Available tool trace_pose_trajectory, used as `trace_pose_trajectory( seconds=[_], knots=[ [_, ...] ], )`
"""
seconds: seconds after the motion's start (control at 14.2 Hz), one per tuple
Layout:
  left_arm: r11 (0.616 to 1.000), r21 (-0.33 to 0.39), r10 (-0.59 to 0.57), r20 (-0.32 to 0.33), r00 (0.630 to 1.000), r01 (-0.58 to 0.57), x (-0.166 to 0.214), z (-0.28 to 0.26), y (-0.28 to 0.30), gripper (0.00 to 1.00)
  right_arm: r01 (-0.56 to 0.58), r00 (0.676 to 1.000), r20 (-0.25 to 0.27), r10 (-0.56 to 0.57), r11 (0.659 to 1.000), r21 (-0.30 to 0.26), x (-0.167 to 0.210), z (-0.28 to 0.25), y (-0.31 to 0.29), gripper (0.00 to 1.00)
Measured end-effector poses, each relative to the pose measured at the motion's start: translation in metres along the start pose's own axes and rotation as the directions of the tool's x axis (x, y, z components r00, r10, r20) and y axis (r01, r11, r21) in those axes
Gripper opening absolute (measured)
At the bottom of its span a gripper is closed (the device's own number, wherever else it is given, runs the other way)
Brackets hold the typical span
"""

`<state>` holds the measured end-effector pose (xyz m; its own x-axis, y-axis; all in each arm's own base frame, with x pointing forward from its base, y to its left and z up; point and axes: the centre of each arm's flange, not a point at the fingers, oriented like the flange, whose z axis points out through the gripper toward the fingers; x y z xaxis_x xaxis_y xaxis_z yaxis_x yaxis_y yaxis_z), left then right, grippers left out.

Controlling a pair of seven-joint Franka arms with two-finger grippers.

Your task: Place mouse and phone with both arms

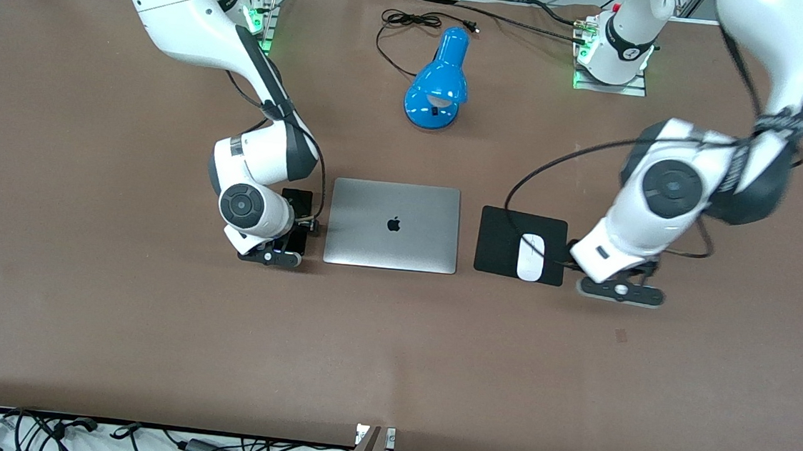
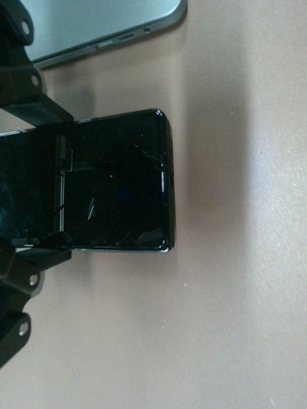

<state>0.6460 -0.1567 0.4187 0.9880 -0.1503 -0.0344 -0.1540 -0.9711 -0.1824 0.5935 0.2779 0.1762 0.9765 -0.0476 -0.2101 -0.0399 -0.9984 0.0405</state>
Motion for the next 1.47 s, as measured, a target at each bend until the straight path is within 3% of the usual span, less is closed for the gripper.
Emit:
trace_pose_trajectory(
  seconds=[0.21, 0.28, 0.49, 0.63, 0.7, 0.91, 1.05, 1.47],
  knots=[
    [1.000, 0.021, -0.004, 0.113, 0.994, 0.002, -0.010, -0.073, -0.034, 1.00, 0.003, 1.000, -0.007, -0.003, 1.000, 0.001, -0.001, 0.003, -0.001, 0.79],
    [1.000, -0.015, -0.015, 0.139, 0.990, 0.018, -0.015, -0.091, -0.042, 1.00, 0.002, 1.000, -0.009, -0.002, 1.000, 0.001, -0.002, 0.005, 0.000, 0.79],
    [0.966, -0.237, -0.064, 0.171, 0.983, 0.104, -0.020, -0.117, -0.077, 1.00, -0.003, 1.000, -0.018, 0.004, 1.000, 0.004, -0.003, 0.009, 0.001, 0.79],
    [0.937, -0.301, -0.125, 0.190, 0.974, 0.179, -0.029, -0.120, -0.117, 1.00, -0.029, 0.999, -0.026, 0.029, 1.000, 0.008, -0.002, 0.005, 0.001, 0.94],
    [0.935, -0.297, -0.141, 0.187, 0.972, 0.192, -0.039, -0.125, -0.134, 1.00, -0.033, 0.999, -0.038, 0.033, 0.999, 0.015, -0.001, -0.002, 0.000, 1.00],
    [0.969, -0.219, -0.096, 0.089, 0.991, 0.113, -0.076, -0.150, -0.155, 1.00, -0.035, 0.995, -0.093, 0.039, 0.998, 0.044, 0.005, -0.055, 0.001, 1.00],
    [0.972, -0.209, -0.099, 0.034, 0.995, 0.103, -0.088, -0.149, -0.153, 1.00, -0.021, 0.994, -0.110, 0.026, 0.999, 0.048, 0.010, -0.105, 0.008, 1.00],
    [0.974, -0.208, -0.075, 0.092, 0.993, 0.093, -0.106, -0.134, -0.132, 1.00, 0.072, 0.985, -0.156, -0.069, 0.997, 0.013, 0.033, -0.221, 0.068, 1.00]
  ],
)
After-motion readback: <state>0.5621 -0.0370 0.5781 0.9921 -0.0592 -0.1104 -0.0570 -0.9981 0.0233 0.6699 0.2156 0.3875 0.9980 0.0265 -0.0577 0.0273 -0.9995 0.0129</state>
